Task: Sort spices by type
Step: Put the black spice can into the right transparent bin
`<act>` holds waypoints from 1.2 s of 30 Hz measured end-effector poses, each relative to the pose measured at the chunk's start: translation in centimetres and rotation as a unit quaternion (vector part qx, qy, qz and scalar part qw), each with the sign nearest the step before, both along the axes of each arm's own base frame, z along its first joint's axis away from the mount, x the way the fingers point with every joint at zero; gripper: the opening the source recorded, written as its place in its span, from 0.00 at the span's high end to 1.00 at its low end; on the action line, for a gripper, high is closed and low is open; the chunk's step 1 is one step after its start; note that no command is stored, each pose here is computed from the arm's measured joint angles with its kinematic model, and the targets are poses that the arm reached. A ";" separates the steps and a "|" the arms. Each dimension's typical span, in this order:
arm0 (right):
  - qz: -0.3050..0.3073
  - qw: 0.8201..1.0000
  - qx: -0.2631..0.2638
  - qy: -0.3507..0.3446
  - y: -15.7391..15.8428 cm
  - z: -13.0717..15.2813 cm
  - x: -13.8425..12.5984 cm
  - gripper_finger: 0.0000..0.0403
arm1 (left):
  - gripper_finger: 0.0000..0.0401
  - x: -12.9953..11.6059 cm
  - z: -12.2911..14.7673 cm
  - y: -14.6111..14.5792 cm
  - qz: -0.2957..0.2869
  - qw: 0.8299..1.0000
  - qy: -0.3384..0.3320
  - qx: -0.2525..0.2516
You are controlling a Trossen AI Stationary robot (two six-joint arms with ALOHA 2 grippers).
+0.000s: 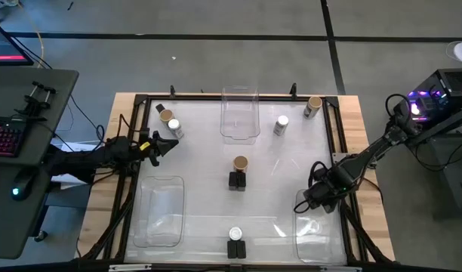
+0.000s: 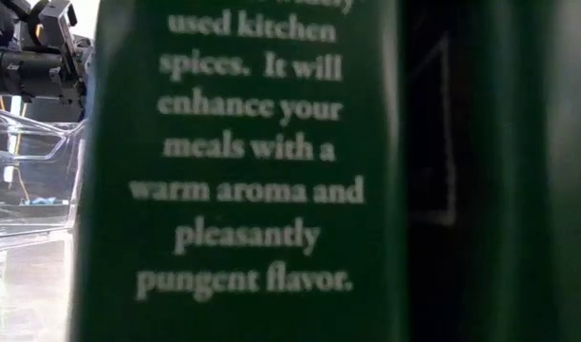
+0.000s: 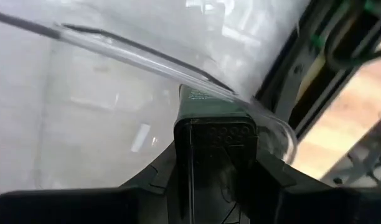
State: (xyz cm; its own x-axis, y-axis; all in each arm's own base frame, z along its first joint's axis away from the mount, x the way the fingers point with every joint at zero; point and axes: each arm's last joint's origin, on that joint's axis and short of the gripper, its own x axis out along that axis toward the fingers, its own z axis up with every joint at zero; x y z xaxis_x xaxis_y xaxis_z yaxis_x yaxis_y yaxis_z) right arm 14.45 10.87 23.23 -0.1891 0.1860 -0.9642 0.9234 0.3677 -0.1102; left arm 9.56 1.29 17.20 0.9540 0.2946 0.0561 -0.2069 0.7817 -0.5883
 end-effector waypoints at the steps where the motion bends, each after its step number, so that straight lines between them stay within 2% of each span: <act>1: 0.004 1.000 -0.006 -0.006 -0.2 0.0 0.1 0.71 | 1.00 0.0 0.0 0.0 0.000 1.000 0.000 0.000; 7: 0.032 0.998 -0.026 -0.052 -1.2 -0.1 1.2 0.71 | 1.00 0.0 0.0 0.0 0.000 1.000 0.000 0.000; 13: 0.032 0.998 -0.011 -0.061 -1.9 -0.1 1.8 0.71 | 1.00 0.0 0.0 0.0 0.000 1.000 0.000 0.000; 16: 0.012 0.999 0.003 -0.046 -1.7 0.0 1.6 0.71 | 1.00 0.0 0.0 0.0 0.000 1.000 0.000 0.000; 28: -0.092 0.995 -0.042 -0.022 -0.1 -0.1 0.4 0.71 | 1.00 0.0 0.0 0.0 0.000 1.000 0.000 0.000; 36: -0.138 0.989 -0.046 -0.025 0.1 -3.1 0.0 0.71 | 1.00 0.0 0.0 0.0 0.000 1.000 0.000 0.000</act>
